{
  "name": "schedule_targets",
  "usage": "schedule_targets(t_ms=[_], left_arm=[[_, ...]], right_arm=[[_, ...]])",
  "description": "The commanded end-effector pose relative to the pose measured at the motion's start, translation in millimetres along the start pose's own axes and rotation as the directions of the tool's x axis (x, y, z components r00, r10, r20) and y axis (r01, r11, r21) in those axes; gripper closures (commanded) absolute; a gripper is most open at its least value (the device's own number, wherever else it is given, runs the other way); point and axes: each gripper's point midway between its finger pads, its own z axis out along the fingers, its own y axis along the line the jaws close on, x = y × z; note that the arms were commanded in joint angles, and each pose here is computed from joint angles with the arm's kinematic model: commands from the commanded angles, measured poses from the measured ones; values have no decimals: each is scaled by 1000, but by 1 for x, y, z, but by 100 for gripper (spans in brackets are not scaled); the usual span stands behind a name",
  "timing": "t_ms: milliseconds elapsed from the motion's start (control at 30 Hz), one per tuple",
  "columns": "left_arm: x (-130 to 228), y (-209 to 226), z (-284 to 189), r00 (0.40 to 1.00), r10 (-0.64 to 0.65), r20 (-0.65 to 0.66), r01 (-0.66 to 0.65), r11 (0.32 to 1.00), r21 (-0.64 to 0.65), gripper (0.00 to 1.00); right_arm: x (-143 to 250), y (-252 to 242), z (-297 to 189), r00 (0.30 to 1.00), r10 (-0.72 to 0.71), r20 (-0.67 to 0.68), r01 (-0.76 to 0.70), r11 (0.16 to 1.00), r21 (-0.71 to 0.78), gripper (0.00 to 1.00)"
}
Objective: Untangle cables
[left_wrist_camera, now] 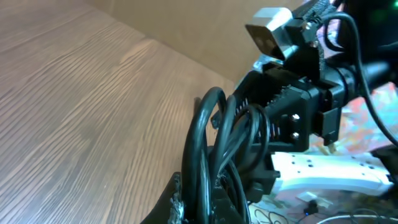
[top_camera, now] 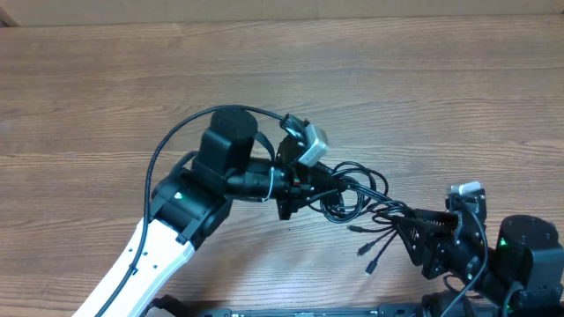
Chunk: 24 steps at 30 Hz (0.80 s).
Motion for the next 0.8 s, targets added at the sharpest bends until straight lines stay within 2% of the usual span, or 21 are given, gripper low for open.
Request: schedule_targets(t_ms=[0,67,100,133,167,200,233,267,300,333,433,500,633,767], left_arm=[[-6,-24,-7,998,61,19,-63,993,98,96],[-7,-14,-8,998,59,24,-61,997,47,96],[-8,-5,-8,998,55,26,-55,998,-3,96],[-8,7,-9,999,46,26,-44,996,-72,91],[-6,25,-11,999,27,22,-23,984,-177,79],[-4,40,-15,1000,4,22,2,965,-264,64],[1,66,-24,998,-60,32,68,910,-410,47],[5,79,-30,995,-95,43,104,868,-486,37],[9,89,-37,991,-126,54,135,828,-545,14],[13,95,-41,987,-148,60,155,800,-579,0],[20,94,-40,981,-186,52,181,797,-577,0],[21,82,-33,980,-196,36,186,841,-508,0],[21,30,-13,977,-213,-26,203,956,-214,0],[20,2,-9,971,-232,-58,229,972,-55,0]], right_arm=[[-9,26,-6,999,-36,38,41,990,-136,79],[-11,34,-7,998,-43,44,50,982,-183,96],[-10,34,-7,998,-43,43,50,982,-182,96],[-10,34,-7,998,-41,41,48,982,-182,96],[-10,34,-7,998,-40,40,47,982,-182,96],[-10,34,-7,998,-39,39,46,982,-182,96],[-9,34,-7,999,-38,36,44,982,-184,96],[-8,34,-7,999,-37,33,42,982,-184,96],[-8,34,-7,999,-36,32,41,982,-184,96],[-8,34,-7,999,-36,32,41,982,-183,96],[-8,34,-7,999,-37,34,43,982,-183,96],[-9,34,-7,999,-38,36,44,982,-183,96],[-14,35,-7,998,-28,53,37,983,-182,96],[-20,12,-5,992,100,75,-96,994,-60,96]])
